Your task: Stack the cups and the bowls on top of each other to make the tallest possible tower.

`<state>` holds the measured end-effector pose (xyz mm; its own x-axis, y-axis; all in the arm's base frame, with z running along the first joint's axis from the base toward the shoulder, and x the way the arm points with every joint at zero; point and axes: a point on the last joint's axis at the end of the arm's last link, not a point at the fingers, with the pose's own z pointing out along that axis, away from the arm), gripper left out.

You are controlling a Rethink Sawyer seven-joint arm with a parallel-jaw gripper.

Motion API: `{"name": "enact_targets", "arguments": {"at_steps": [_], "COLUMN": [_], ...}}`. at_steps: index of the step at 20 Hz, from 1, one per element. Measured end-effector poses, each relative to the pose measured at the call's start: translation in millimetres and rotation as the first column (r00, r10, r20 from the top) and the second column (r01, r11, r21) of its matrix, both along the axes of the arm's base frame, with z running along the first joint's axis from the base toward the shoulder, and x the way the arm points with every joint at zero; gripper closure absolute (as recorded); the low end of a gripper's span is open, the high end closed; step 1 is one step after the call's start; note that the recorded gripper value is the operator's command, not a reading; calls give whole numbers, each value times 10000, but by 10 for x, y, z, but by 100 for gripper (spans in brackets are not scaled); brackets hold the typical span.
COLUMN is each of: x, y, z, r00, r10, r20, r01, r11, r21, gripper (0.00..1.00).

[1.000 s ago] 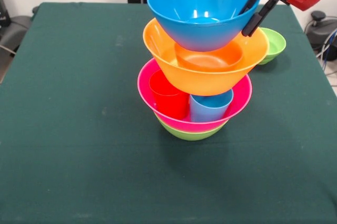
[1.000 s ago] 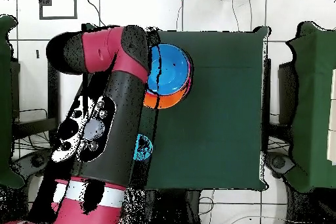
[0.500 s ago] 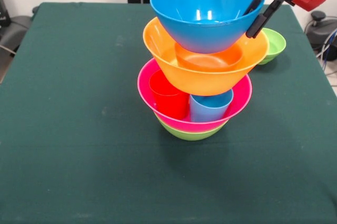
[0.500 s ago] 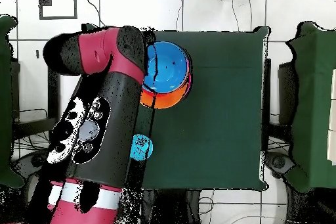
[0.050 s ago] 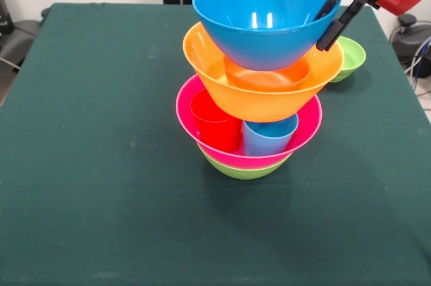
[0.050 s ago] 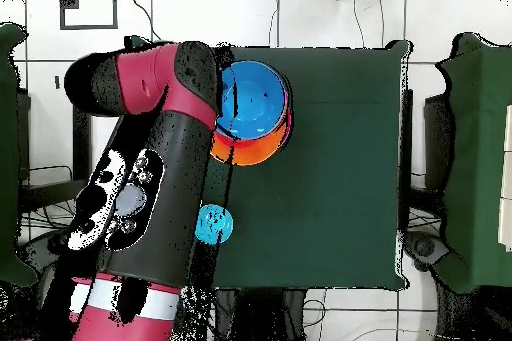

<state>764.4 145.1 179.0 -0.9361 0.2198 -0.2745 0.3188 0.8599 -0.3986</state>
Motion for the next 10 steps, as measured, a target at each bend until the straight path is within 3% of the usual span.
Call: {"name": "enact_targets", "arguments": {"at_steps": [10], "x": [-59], "y": [-54], "z": [-132], "r00": [10000], "r10": [10], "r20": [-3], "r01": [-10], "r11": [10000], "r21": [-29], "gripper": [100]}}
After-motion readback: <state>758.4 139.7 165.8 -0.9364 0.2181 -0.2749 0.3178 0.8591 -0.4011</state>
